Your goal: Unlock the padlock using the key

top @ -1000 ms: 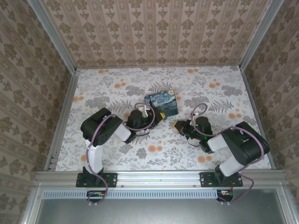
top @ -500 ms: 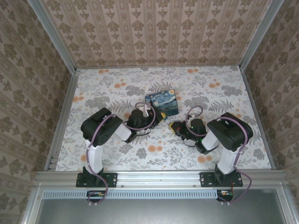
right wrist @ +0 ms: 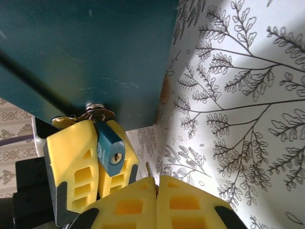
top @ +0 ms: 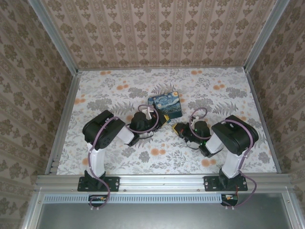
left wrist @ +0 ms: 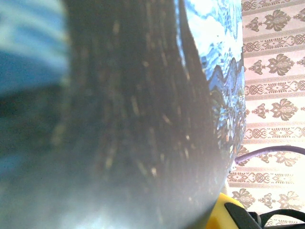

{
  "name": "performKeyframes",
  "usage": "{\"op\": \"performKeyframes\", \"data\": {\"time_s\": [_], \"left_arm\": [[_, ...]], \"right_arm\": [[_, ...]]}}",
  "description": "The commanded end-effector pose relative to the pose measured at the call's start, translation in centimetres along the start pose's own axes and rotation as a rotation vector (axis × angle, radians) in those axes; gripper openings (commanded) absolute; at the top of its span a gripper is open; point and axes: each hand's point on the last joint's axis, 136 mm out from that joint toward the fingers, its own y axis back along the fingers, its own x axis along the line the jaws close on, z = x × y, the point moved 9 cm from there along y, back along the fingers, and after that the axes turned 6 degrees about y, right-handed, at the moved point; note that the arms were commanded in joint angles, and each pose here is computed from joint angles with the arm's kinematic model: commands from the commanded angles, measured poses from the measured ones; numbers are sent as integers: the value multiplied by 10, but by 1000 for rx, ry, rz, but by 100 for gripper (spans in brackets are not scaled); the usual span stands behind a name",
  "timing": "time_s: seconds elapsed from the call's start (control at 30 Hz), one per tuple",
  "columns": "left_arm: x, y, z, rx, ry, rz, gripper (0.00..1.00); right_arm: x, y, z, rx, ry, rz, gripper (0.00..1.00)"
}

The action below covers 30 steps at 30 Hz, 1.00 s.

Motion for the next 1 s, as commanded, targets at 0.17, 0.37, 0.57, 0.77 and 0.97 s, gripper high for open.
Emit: {"op": "performKeyframes", "data": {"time_s": [0.17, 0.37, 0.57, 0.77, 0.97], "left_arm": [[12, -1, -4, 19, 32, 68, 0], [11, -2, -5, 20, 31, 66, 0], [8, -3, -6, 24, 38, 59, 0], [3, -7, -8, 35, 73, 42, 0], [1, -9, -12, 45, 126, 37, 0]], "right_arm": [[22, -4, 8, -28, 31, 58, 0], [25, -6, 9, -24, 36, 56, 0], [24, -8, 10, -30, 44, 50, 0], [27, -9, 12, -52, 79, 70, 0], [30, -9, 14, -67, 162, 88, 0]]}}
